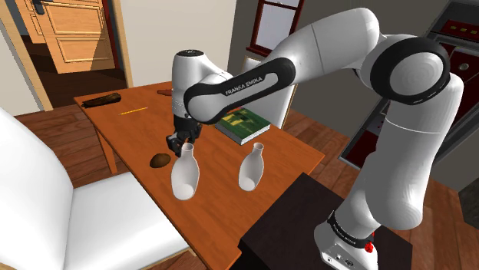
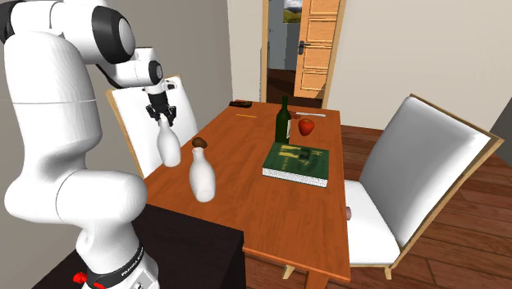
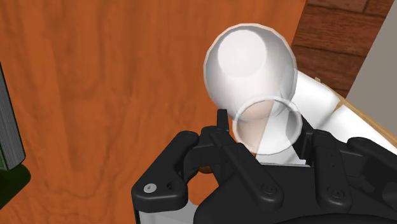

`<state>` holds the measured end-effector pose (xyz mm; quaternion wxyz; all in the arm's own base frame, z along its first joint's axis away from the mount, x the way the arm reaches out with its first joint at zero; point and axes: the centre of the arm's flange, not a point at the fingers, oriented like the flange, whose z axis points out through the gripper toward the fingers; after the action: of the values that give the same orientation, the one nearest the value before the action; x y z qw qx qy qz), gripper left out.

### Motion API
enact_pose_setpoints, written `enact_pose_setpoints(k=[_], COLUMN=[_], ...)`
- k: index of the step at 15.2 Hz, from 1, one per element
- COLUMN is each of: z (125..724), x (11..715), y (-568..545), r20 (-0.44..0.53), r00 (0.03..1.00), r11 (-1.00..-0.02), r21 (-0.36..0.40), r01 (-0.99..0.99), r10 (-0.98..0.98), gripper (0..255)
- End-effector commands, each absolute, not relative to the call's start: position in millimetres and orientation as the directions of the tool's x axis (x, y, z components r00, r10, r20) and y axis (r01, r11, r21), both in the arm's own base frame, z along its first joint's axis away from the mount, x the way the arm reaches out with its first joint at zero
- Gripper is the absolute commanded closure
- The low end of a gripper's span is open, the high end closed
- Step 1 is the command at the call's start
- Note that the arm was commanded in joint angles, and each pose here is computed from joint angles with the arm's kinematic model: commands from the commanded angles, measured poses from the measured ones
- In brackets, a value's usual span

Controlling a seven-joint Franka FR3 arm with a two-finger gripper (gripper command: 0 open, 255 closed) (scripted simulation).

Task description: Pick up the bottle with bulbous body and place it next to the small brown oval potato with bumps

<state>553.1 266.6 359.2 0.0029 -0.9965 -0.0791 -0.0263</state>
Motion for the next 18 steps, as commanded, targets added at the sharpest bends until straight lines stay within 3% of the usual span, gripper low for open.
enact_pose_setpoints(k=[1,11,12,18], z=[348.7,335.4,335.5,348.6], x=[553.0,553.0,552.9,552.3], y=[266.5,266.5,266.5,266.4], r20=[0.054,0.054,0.054,0.054], r00=[0.986,0.986,0.986,0.986], r11=[-0.987,-0.987,-0.987,-0.987], r21=[-0.002,-0.002,-0.002,-0.002], r01=[0.158,0.158,0.158,0.158], r10=[0.158,0.158,0.158,0.158], gripper=[255,255,0,0])
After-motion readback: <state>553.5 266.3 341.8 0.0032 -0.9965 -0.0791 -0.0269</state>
